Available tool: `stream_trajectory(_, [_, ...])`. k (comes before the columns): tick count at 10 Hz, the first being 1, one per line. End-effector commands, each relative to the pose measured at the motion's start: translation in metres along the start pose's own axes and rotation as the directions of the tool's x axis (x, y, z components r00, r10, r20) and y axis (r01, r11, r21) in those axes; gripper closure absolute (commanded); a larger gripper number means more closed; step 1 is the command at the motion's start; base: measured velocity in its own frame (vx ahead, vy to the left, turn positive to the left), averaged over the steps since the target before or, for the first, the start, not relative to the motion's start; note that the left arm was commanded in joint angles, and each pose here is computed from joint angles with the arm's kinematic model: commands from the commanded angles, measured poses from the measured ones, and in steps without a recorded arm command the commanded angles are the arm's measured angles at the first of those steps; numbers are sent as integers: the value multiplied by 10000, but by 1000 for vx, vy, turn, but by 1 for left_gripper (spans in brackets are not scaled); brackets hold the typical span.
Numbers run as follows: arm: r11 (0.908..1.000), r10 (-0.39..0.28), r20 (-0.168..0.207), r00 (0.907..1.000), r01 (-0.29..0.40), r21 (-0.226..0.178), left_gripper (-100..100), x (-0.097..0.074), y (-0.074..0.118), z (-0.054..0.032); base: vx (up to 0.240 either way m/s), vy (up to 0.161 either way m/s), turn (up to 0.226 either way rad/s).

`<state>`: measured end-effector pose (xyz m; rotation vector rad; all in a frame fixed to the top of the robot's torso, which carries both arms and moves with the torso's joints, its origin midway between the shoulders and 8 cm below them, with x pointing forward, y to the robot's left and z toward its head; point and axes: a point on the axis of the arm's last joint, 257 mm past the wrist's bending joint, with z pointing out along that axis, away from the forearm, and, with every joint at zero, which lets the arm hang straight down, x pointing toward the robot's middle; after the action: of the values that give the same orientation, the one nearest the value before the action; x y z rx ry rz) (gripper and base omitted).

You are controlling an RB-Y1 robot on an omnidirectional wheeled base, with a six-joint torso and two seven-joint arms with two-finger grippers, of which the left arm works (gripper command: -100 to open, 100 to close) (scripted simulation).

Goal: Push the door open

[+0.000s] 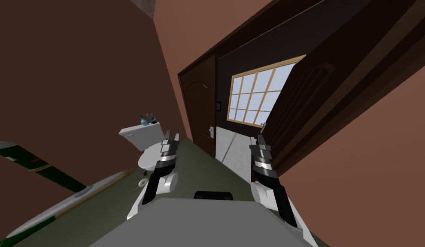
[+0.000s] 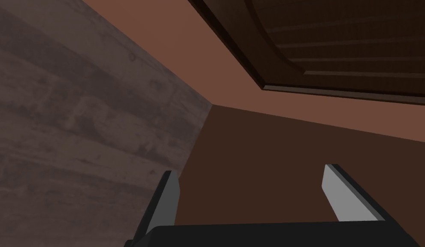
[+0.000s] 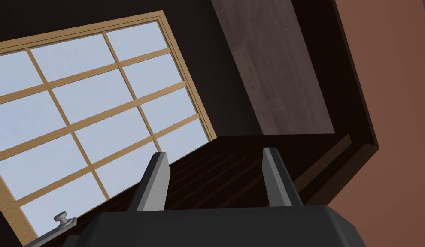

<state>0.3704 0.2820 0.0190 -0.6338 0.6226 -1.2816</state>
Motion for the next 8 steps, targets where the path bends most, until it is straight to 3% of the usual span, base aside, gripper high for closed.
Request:
stream_trajectory(1, [9992,-193,-153,9997,188,-351,-100,92,161,-14,88,67,-95])
stream_trajectory(4, [9927,-584,-466,9972,530,-1083,-100,294,519,-61,87,77,-116])
stream_trajectory(8, [9734,-1150,-914,9891,939,-2090,-100,619,983,-153,96,82,-125])
